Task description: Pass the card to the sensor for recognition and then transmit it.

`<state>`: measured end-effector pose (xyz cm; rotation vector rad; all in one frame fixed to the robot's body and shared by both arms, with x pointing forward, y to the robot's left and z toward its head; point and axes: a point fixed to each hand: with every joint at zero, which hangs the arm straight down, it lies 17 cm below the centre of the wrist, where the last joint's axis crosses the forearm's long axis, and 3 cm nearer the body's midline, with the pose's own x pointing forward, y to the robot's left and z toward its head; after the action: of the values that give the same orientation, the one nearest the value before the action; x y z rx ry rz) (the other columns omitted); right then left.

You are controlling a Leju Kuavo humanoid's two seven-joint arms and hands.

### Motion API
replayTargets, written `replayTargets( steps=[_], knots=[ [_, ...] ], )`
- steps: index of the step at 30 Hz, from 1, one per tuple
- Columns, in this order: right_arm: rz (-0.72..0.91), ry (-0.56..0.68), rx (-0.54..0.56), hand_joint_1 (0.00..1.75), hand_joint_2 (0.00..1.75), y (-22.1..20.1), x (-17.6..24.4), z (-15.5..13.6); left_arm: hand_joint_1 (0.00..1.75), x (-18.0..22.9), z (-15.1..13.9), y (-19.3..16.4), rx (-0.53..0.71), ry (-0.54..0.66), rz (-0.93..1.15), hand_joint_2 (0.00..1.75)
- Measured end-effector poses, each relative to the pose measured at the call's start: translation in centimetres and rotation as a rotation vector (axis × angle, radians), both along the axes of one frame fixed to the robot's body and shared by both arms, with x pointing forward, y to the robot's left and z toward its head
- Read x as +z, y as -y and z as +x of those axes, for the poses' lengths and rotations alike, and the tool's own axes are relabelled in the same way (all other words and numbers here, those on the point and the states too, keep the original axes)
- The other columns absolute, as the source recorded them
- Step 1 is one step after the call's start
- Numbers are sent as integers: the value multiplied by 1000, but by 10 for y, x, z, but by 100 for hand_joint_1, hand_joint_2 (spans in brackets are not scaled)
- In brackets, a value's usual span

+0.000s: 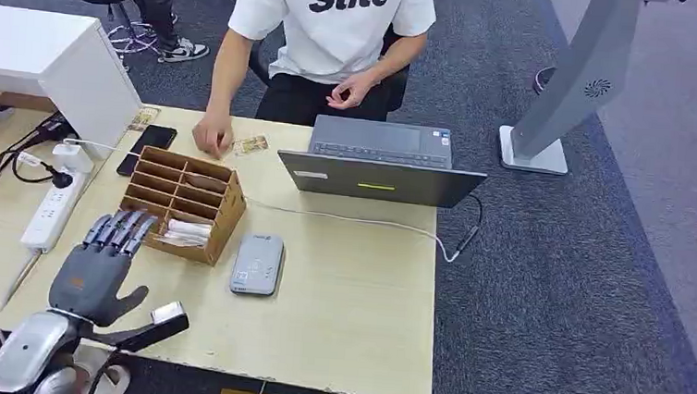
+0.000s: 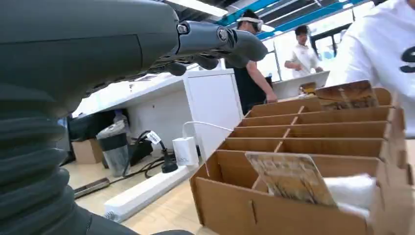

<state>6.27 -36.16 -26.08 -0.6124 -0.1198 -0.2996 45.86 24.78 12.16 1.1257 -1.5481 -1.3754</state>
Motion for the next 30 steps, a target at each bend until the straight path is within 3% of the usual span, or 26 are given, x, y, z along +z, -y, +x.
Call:
replayTargets(
  steps=[11,20,30],
  knots=[
    [-1,-5,27,0,175,0,0,2,0,4,27,6,35,10,-1,175],
    [-10,1,82,0,175,2,1,12,0,18,76,6,47,-34,-83,175],
    [-20,5,118,0,175,5,2,17,0,20,102,4,56,-68,-99,175]
  ],
)
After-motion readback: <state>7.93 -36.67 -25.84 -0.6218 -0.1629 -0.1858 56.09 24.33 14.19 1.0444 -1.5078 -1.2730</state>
